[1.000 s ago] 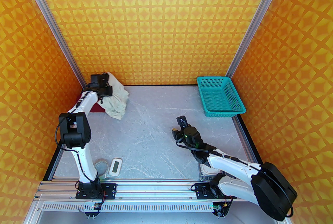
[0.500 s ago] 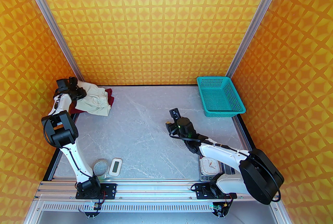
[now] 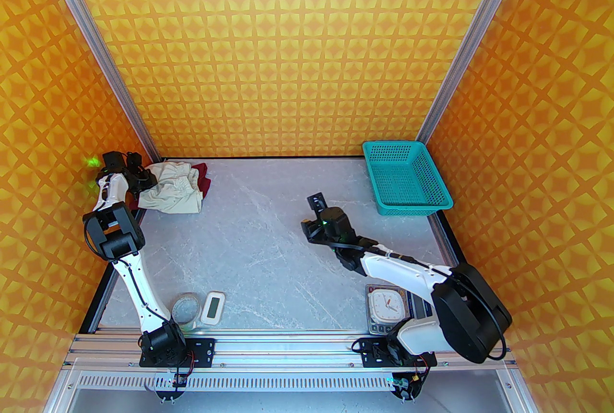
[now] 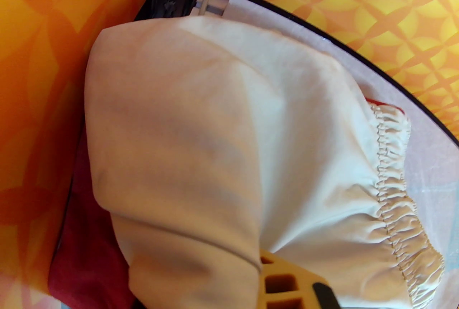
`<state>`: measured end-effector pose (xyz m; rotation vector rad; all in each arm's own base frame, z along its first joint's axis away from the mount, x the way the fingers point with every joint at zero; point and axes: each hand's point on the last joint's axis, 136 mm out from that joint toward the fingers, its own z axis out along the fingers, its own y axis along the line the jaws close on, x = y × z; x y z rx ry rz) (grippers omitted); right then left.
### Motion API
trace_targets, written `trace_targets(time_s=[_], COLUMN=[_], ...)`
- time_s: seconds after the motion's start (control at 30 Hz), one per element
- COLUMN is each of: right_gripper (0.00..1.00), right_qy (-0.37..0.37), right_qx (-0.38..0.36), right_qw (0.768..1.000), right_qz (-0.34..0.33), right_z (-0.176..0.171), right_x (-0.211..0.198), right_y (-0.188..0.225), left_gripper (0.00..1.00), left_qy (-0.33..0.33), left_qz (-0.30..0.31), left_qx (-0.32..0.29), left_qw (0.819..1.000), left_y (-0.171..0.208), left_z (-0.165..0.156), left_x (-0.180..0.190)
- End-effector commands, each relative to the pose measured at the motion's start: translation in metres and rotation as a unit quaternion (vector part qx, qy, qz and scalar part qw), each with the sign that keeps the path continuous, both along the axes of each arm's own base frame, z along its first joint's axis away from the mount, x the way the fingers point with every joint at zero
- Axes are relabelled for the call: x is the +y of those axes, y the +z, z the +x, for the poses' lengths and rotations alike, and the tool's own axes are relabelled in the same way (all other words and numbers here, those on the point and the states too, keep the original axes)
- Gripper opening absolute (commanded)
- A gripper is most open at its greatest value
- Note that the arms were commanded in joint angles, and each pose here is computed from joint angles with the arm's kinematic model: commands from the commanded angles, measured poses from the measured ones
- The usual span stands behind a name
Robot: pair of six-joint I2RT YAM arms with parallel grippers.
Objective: Fold and stack the mixed laundry pile
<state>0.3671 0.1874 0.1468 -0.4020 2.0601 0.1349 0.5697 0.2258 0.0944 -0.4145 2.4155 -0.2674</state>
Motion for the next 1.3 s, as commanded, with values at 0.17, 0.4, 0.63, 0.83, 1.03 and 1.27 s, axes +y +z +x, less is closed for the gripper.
trace_targets(time_s=[0.17,0.4,0.63,0.83,1.03,1.27], right_gripper=[0.65,0.80,0.86,0.96,0.98,0.98], right_qy=[-0.183,-0.285,-0.248,-0.171,-0.163,-0.188], right_qx=[-0.022,-0.092,-0.079,-0.076,-0.160,-0.116], right_qw=[0.983,0.953,0.965,0.982,0.972,0.974], right_qz=[-0.009,-0.047,-0.035,0.024,0.061,0.050], right_z=[-0.010,-0.003,0.025,0.030,0.025,0.031], right_x=[-0.122,-0.205,-0.206,-0.184,-0.180,-0.187], right_y=[0.023,0.001,-0.019,-0.020,-0.028,-0.035], left_gripper=[0.76,0.99,0.99,0.99,0.99,0.98], left_qy=[0.045,0.039,-0.007,-0.032,-0.064,-0.086], left_qz=[0.104,0.151,0.133,0.091,0.076,0.161], left_qx=[0.029,-0.047,-0.091,-0.123,-0.178,-0.189], left_qw=[0.993,0.987,0.987,0.988,0.979,0.965], left_y=[0.066,0.139,0.172,0.162,0.121,0.085], left_z=[-0.015,-0.024,-0.062,-0.125,-0.190,-0.214], left_x=[0.002,-0.073,-0.161,-0.227,-0.261,-0.246])
